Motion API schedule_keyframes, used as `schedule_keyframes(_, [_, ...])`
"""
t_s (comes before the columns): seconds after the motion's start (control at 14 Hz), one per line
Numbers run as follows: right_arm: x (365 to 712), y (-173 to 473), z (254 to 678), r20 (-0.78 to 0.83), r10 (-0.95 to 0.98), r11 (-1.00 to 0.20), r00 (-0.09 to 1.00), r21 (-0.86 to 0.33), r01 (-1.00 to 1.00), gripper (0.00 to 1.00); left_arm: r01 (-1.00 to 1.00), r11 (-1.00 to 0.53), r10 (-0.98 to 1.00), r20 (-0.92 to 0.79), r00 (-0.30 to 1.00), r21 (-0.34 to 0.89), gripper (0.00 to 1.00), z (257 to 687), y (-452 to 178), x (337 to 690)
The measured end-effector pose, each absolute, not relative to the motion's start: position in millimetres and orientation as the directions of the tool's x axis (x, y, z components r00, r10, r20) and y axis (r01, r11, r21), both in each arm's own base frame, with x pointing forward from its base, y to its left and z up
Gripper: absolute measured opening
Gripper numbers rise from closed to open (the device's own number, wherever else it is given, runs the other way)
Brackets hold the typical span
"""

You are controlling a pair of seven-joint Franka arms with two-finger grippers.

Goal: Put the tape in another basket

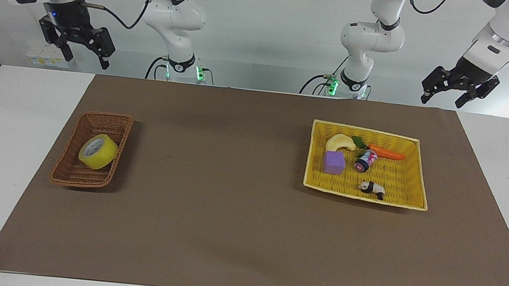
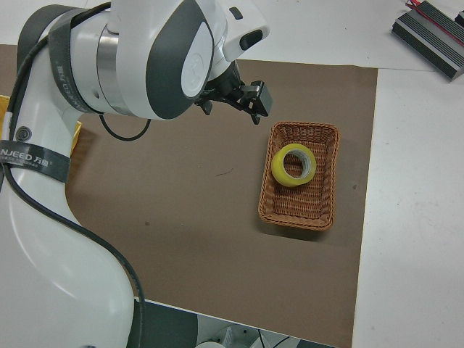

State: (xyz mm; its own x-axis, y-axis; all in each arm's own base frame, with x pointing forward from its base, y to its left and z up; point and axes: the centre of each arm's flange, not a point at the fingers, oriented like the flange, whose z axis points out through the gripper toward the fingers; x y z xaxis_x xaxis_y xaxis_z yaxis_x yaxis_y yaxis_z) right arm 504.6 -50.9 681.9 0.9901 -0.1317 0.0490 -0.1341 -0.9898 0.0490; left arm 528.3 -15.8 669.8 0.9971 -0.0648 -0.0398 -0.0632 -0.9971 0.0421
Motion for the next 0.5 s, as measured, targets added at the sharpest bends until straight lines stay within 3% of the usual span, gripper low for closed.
schedule_keyframes(0.29, [504, -43, 678, 0.029, -0.119, -0.991, 0.992, 0.050, -0.120, 1.00, -0.063, -0.997, -0.065, -0.040, 0.997, 0.042, 1.00, 670, -16, 528])
schedule_keyframes(0.5, [497, -33, 675, -0.035, -0.108, -0.994, 0.994, -0.018, -0.109, 1.00, -0.063, -0.997, -0.065, -0.040, 0.997, 0.042, 1.00, 670, -16, 528])
